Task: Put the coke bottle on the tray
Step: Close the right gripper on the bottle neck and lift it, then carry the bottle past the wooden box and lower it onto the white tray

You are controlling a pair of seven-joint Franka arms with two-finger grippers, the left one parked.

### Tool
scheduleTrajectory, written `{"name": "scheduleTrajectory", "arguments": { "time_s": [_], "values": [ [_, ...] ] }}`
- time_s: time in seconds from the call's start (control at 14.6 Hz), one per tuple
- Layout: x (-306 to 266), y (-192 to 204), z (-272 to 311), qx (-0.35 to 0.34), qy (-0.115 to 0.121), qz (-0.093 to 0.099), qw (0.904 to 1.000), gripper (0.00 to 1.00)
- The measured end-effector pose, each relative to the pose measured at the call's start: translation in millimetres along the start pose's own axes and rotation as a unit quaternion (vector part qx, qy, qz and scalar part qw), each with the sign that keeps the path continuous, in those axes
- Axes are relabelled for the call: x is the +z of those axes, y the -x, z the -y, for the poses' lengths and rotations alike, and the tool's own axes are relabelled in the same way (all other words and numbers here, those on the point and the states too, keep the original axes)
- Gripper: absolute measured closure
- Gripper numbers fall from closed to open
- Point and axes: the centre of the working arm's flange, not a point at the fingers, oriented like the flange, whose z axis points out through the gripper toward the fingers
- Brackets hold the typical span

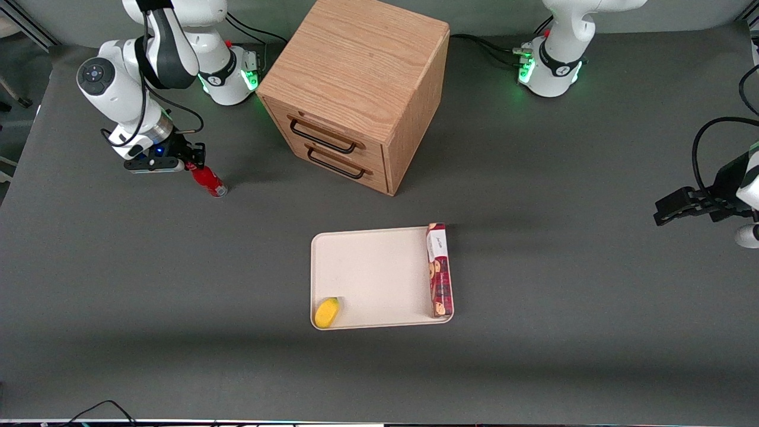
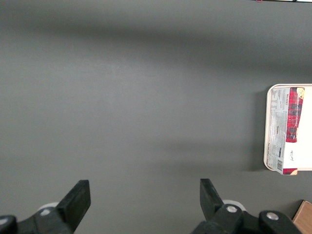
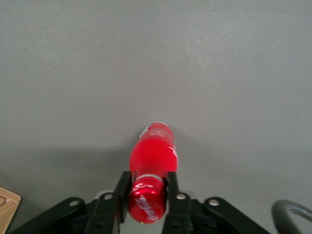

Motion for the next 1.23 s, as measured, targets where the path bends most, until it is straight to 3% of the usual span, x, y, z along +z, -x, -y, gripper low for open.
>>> {"name": "scheduleTrajectory", "arguments": {
  "time_s": [0.27,0.41,0.62,0.89,1.1,1.23],
  "values": [
    [-1.8,-1.3,0.1,0.000,0.000,0.000,1.0000,0.69],
    [-18.8,-9.4,1.3,-0.001,0.001,0.010,0.9999,0.69],
    [-105.2,-39.2,4.9,-0.004,0.001,0.024,0.9997,0.69],
    [-248.3,-68.9,9.6,-0.008,-0.001,-0.002,1.0000,0.69],
    [-325.9,-101.2,18.9,-0.020,-0.007,0.014,0.9997,0.69],
    [-347.3,-135.5,28.0,-0.022,-0.014,0.031,0.9992,0.69]
  ]
}}
